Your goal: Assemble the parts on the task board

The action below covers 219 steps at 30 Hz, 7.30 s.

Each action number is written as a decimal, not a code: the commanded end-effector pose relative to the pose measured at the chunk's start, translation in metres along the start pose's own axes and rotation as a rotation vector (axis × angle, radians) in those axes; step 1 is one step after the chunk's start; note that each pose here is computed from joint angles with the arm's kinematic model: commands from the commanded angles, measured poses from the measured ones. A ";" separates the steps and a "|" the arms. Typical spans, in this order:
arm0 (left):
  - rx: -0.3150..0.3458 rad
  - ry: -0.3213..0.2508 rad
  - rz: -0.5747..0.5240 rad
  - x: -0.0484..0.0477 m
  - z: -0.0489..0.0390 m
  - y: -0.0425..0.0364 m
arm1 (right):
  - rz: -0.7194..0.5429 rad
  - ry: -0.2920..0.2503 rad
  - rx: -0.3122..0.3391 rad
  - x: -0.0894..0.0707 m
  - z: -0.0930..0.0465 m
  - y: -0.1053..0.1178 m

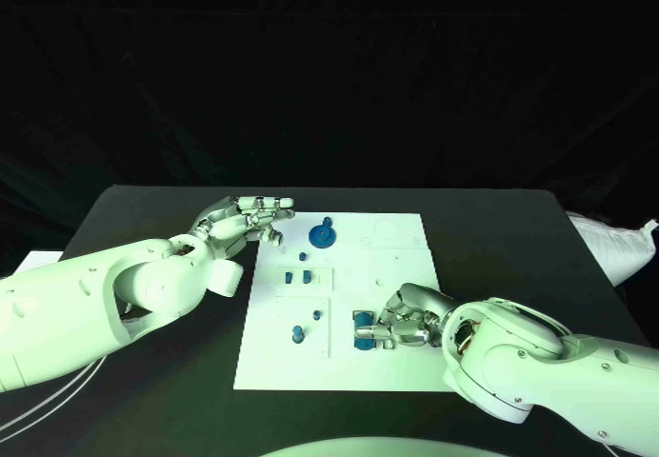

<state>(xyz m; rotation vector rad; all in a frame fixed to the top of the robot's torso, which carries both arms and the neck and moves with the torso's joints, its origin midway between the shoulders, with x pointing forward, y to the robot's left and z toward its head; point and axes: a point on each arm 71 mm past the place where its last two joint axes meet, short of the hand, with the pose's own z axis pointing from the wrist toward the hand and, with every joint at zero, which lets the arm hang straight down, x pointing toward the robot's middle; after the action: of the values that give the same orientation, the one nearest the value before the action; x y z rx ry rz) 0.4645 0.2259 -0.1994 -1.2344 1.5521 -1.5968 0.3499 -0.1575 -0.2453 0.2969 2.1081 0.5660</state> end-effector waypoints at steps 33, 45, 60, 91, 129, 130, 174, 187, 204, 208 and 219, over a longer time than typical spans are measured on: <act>0.006 0.021 -0.005 0.0020 -0.0005 -0.0004 | -0.168 -0.121 -0.020 -0.005 0.004 0.005; 0.005 0.019 -0.004 0.0013 -0.0012 -0.0005 | -0.128 -0.178 0.005 -0.035 -0.021 -0.026; 0.005 0.030 -0.008 0.0041 -0.0005 -0.0001 | -0.296 -0.187 0.132 -0.052 -0.031 -0.062; 0.003 0.027 -0.007 0.0024 -0.0007 0.0001 | -0.395 -0.063 0.163 -0.025 -0.014 -0.061; 0.002 0.026 -0.006 0.0018 -0.0014 0.0002 | -0.372 -0.160 0.086 -0.014 -0.011 -0.047; 0.002 0.026 -0.006 0.0018 -0.0014 0.0003 | -0.357 -0.164 0.085 -0.015 -0.012 -0.047; 0.002 0.029 -0.008 0.0031 -0.0015 0.0005 | -0.074 -0.068 0.068 -0.002 -0.009 -0.025; 0.001 0.031 -0.008 0.0036 -0.0016 0.0006 | -0.064 -0.041 0.071 0.002 -0.006 -0.022; -0.015 0.048 -0.032 0.0099 -0.0019 0.0021 | -0.087 -0.036 0.082 0.003 -0.002 -0.022; -0.017 0.040 -0.034 0.0074 -0.0019 0.0022 | -0.087 -0.043 0.080 0.003 -0.002 -0.021; -0.018 0.033 -0.034 0.0044 -0.0026 0.0024 | -0.107 -0.065 0.048 -0.002 -0.009 -0.023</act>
<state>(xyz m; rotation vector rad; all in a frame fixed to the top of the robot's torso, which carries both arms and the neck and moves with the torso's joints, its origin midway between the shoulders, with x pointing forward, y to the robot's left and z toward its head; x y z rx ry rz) 0.4606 0.2238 -0.2006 -1.2529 1.5736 -1.6118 0.3448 -0.1801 -0.2522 0.2422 2.0675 0.4621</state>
